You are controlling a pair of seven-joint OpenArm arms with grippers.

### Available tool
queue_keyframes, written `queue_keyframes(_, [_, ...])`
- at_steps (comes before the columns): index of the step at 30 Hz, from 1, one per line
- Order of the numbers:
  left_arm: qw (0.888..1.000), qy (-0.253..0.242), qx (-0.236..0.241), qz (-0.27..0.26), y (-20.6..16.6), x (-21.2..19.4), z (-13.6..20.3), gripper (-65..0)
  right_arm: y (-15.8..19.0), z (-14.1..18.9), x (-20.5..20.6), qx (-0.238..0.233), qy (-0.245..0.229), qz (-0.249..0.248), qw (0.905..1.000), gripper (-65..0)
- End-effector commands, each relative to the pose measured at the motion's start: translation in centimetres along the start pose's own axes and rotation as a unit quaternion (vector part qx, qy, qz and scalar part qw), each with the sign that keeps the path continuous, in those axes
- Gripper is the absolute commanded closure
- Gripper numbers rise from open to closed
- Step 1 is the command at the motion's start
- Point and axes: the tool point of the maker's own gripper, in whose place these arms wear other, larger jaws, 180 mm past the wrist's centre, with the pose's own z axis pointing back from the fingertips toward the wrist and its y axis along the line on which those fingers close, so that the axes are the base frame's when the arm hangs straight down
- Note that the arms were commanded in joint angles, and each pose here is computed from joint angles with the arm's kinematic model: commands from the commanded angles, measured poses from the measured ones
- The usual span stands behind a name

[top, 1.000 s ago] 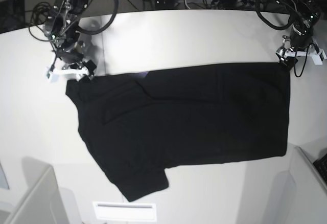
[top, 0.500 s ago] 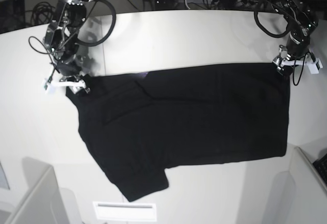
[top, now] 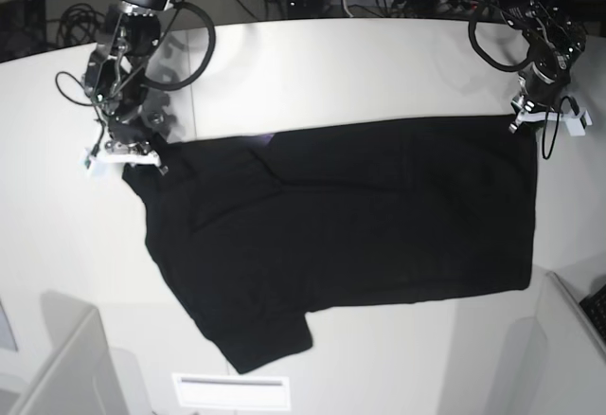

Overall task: Fold the T-shirt properly
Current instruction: 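Lower the folded edge and release both grippers, withdrawing to the shirt edge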

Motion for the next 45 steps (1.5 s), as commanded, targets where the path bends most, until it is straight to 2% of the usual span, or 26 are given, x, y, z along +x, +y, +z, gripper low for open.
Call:
queue_keyframes(1, [1.0, 0.013, 0.009, -0.01, 0.4, -0.2, 0.2, 0.0, -0.7, 0.1, -0.7, -0.014, 0.021, 0.001, 0.9997, 0.0])
queue_keyframes(10, [0.999, 0.012, 0.03, -0.043, 2.2, 1.0, 1.6, 0.0, -1.4, 1.7, 0.5, -0.016, 0.001, 0.017, 0.9997, 0.0])
queue_keyframes(16, [0.993, 0.032, 0.028, -0.109, 1.6, -0.1, 3.1, 0.0, -2.7, 4.1, 0.0, -0.026, -0.008, 0.033, 0.9991, 0.0])
queue_keyframes(20, [0.991, 0.032, 0.032, -0.128, 1.8, -0.3, 4.4, 0.0, -3.8, 5.8, -0.6, -0.036, -0.009, 0.044, 0.9983, 0.0])
queue_keyframes(35, [0.984, 0.06, 0.059, -0.158, 4.1, -2.2, 7.2, 0.0, -6.9, 10.2, -3.3, -0.069, 0.007, 0.068, 0.9953, 0.0])
queue_keyframes(45, [0.981, 0.082, 0.077, -0.161, 5.9, -3.6, 8.5, 0.0, -8.9, 11.6, -5.1, -0.091, 0.03, 0.072, 0.9928, 0.0])
